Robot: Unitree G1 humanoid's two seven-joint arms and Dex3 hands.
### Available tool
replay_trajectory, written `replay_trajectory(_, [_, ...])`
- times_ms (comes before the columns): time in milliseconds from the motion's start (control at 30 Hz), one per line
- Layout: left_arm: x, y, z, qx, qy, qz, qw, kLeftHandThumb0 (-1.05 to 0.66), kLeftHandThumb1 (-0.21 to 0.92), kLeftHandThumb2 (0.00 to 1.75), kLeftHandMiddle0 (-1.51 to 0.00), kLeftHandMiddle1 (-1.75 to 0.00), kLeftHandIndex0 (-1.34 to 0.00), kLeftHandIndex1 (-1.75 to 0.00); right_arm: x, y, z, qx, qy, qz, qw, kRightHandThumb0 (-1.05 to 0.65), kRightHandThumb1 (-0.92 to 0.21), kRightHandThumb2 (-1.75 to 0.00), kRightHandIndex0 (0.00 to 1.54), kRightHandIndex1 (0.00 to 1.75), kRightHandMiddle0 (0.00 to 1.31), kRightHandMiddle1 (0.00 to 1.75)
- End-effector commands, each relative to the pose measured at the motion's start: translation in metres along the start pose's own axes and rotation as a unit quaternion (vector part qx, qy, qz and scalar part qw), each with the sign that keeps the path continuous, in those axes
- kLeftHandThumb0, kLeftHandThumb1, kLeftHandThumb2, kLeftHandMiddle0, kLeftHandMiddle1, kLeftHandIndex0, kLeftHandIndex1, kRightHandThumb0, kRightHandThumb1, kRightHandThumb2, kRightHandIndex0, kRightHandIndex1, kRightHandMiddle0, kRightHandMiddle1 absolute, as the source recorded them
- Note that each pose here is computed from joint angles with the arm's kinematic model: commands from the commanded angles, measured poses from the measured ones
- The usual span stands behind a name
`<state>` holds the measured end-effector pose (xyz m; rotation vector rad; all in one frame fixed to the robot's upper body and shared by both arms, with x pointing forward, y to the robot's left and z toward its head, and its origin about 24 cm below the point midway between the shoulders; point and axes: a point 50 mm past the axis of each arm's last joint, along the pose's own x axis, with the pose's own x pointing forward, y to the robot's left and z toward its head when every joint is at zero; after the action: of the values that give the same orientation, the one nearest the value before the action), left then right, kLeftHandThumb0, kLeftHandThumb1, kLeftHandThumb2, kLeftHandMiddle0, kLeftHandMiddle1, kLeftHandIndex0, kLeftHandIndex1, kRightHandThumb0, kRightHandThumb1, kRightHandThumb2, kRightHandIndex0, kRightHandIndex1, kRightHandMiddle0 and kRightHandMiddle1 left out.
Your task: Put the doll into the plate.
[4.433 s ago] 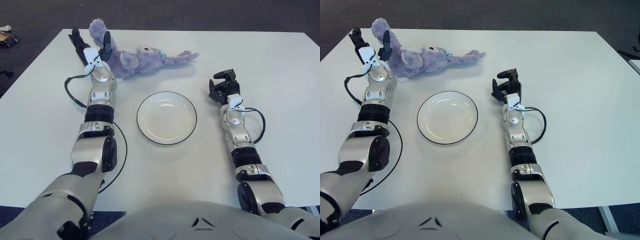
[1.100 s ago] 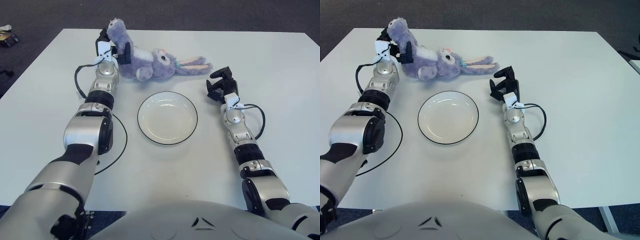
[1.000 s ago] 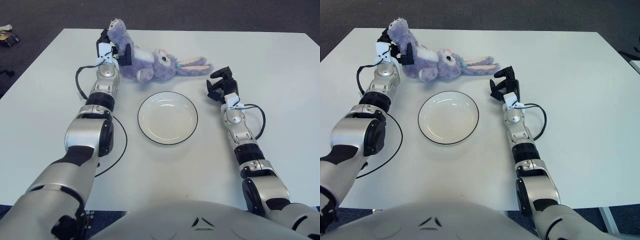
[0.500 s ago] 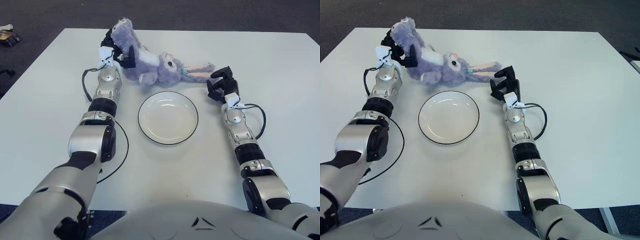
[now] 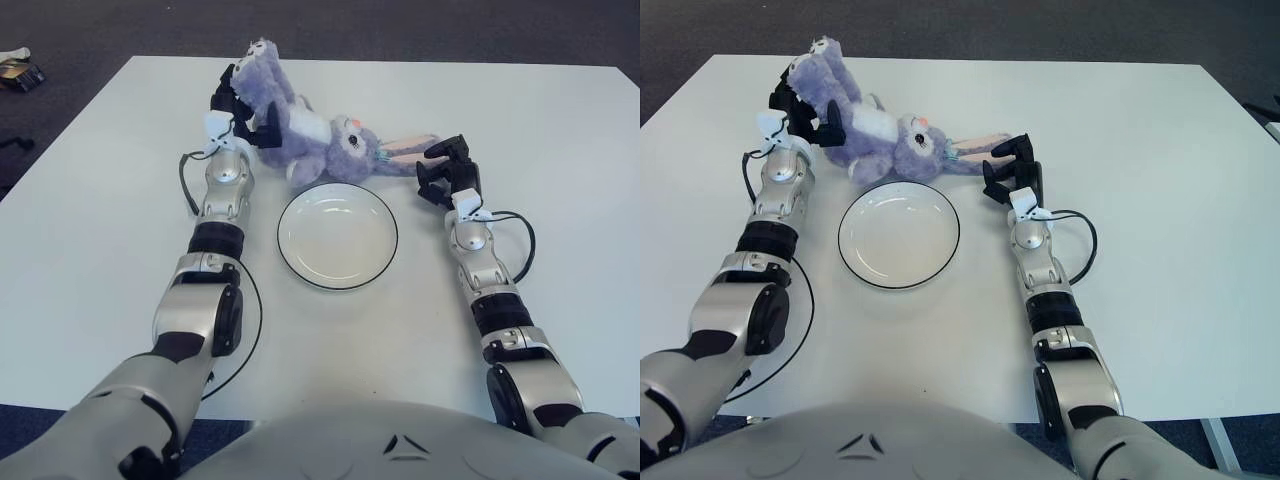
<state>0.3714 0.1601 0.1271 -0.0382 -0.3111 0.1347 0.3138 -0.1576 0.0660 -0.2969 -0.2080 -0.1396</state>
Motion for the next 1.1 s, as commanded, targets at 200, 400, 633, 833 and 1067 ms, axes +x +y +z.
replay_trajectory(200, [-0.009, -0.013, -0.004, 0.014, -0.005, 0.004, 1.0, 0.0, 0.07, 1.58, -0.82, -1.66, -0.58, -1.75, 0.005, -0.007, 0.02, -0.007, -0.038, -0.032, 0.999, -0.01, -0.69, -0.82, 0.45, 1.58, 0.15, 1.74])
replay_trajectory(400, [-0.012, -0.024, -0.006, 0.02, -0.011, 0.007, 1.0, 0.0, 0.06, 1.59, -0.81, -1.67, -0.58, -1.75, 0.01, -0.012, 0.041, -0.019, -0.061, -0.04, 0.997, -0.01, -0.84, -0.57, 0.4, 1.48, 0.13, 1.74])
replay_trajectory(633, [-0.015, -0.035, -0.008, 0.039, -0.018, 0.016, 0.999, 0.0, 0.06, 1.59, -0.82, -1.67, -0.59, -1.75, 0.012, -0.016, 0.054, -0.054, -0.057, -0.035, 0.996, -0.01, -0.91, -0.45, 0.39, 1.46, 0.11, 1.72])
replay_trajectory(833, [-0.017, -0.044, -0.009, 0.058, -0.02, 0.028, 0.998, 0.0, 0.06, 1.59, -0.82, -1.65, -0.59, -1.75, 0.015, -0.021, 0.063, -0.113, -0.06, -0.024, 0.992, -0.01, -0.92, -0.43, 0.39, 1.45, 0.12, 1.72])
replay_trajectory(1067, [-0.019, -0.053, -0.011, 0.064, -0.02, 0.039, 0.997, 0.0, 0.05, 1.59, -0.83, -1.64, -0.59, -1.75, 0.021, -0.023, 0.074, -0.207, -0.083, 0.009, 0.975, -0.54, -0.68, -0.71, 0.31, 1.11, 0.04, 1.42])
